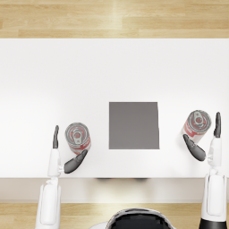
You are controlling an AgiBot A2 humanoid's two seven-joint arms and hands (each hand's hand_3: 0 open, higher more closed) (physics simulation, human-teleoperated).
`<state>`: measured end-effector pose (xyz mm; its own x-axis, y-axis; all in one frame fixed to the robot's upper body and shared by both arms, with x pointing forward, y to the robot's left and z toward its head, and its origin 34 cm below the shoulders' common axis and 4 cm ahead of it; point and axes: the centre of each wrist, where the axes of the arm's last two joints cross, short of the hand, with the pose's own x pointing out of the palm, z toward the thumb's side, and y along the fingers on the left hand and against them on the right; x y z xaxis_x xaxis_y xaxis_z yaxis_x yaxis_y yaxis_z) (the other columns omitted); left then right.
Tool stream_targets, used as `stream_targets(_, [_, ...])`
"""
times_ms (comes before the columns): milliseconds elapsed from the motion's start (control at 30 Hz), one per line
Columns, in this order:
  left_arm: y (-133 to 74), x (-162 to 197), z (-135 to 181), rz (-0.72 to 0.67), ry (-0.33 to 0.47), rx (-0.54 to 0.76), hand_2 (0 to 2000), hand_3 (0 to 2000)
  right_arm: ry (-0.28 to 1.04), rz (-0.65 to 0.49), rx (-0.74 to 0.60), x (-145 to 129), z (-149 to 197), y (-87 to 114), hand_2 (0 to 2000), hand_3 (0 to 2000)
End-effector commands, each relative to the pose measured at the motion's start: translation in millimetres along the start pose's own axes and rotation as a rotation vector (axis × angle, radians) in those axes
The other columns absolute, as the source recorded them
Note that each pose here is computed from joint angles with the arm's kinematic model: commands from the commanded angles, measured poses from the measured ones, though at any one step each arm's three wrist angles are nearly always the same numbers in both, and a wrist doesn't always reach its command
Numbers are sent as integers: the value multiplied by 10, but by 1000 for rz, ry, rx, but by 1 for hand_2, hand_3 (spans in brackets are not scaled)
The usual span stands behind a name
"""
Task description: Pick up the red can on the left and place it in the middle, then pick up the red can on the right and place it on top of the can in the middle
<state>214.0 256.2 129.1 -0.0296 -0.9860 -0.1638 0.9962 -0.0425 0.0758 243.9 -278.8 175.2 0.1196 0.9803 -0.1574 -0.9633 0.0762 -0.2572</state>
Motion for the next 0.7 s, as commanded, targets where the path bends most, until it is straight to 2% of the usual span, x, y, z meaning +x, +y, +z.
stream_targets(33, [37, 6, -264, 3, -7, -98, 0, 0, -5, 6, 123, 26, -326, -25, 0, 0])
stream_targets(267, [173, 109, -418, -7, -34, -149, 0, 0, -27, -4, 251, 73, -674, -139, 0, 0])
stream_targets(700, [378, 199, -497, 5, -78, -175, 0, 0, -61, -10, 366, 196, -959, -311, 0, 0])
